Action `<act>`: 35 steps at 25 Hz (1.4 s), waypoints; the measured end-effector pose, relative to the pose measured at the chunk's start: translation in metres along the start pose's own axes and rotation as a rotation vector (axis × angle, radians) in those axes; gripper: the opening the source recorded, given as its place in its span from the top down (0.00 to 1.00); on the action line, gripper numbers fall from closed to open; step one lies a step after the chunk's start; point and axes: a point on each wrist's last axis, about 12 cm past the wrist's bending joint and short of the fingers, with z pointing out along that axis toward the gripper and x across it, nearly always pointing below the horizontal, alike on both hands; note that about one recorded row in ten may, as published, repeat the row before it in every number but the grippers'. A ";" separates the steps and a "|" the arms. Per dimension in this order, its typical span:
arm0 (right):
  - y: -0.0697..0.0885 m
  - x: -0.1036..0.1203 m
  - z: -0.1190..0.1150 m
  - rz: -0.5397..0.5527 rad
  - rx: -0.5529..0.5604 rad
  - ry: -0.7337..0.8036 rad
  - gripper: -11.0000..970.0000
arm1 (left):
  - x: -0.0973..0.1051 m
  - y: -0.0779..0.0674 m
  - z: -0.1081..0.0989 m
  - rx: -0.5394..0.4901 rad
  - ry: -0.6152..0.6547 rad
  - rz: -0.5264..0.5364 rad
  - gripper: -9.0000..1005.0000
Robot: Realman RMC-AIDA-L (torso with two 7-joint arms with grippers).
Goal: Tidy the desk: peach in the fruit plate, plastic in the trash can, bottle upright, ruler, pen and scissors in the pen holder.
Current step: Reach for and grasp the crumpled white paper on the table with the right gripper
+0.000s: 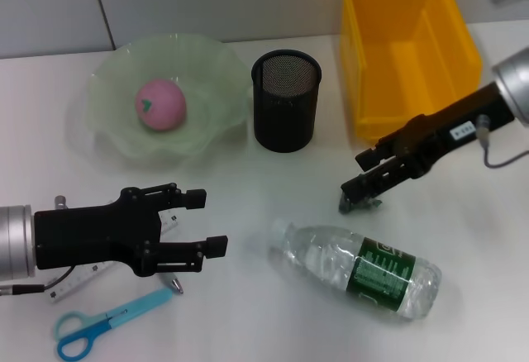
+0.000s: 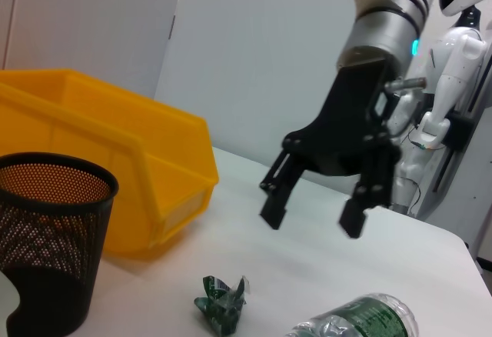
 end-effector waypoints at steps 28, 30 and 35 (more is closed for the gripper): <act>-0.011 -0.009 0.061 -0.158 0.284 0.246 0.17 | -0.007 0.003 0.003 0.002 -0.010 0.009 0.16; -0.012 -0.009 0.063 -0.160 0.285 0.250 0.17 | -0.007 0.003 0.003 0.002 -0.010 0.009 0.16; -0.013 -0.009 0.067 -0.166 0.290 0.254 0.17 | -0.008 0.003 0.004 0.001 -0.012 0.009 0.16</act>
